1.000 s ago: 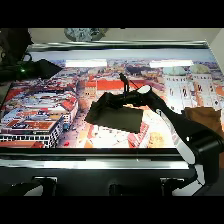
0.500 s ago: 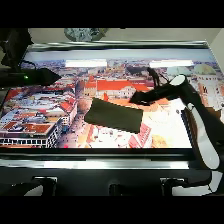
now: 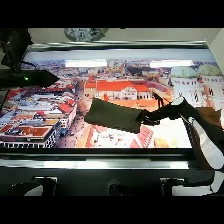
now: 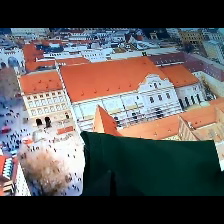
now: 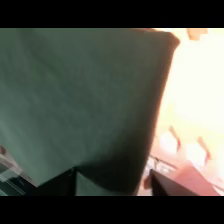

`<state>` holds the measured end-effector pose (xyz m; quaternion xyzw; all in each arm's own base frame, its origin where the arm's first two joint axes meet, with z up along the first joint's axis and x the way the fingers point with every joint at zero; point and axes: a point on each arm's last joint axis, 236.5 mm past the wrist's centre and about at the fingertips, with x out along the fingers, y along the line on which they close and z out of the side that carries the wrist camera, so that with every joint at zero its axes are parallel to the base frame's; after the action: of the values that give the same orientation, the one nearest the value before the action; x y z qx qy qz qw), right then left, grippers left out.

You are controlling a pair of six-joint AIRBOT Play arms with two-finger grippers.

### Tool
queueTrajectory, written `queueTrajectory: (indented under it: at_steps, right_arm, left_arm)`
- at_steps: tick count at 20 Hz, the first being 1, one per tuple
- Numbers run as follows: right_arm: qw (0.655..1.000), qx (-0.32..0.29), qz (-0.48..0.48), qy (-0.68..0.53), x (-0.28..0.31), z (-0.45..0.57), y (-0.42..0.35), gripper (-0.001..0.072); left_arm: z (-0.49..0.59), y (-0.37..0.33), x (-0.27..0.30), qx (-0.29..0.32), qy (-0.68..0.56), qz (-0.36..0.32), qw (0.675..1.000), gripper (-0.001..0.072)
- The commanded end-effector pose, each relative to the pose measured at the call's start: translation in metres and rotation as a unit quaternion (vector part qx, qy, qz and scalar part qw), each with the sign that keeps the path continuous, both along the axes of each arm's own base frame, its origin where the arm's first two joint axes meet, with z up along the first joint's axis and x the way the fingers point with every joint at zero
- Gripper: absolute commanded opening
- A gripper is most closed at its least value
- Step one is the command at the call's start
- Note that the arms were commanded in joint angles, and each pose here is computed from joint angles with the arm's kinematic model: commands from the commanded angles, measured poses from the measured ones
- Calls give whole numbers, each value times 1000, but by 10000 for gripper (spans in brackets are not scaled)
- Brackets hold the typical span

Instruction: Fold the shirts.

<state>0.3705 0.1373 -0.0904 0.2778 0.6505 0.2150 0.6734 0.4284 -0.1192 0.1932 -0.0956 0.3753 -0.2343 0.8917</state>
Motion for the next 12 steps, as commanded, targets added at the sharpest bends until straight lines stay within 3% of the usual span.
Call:
queueTrajectory:
  at_steps: [1,2,6,12]
  right_arm:
    - [999,21,-35,-17,13,-5,5,233]
    - [998,40,-37,-34,20,2,10,50]
    - [982,105,-3,-159,56,82,5,42]
    - [956,-10,-133,-260,86,231,-159,43]
  left_arm:
    - [0,1,0,1,0,1,1000,25]
    - [-1,1,0,1,1,1,1000,25]
    - [-2,1,1,2,2,1,1000,25]
    - [-2,1,1,2,1,0,1000,25]
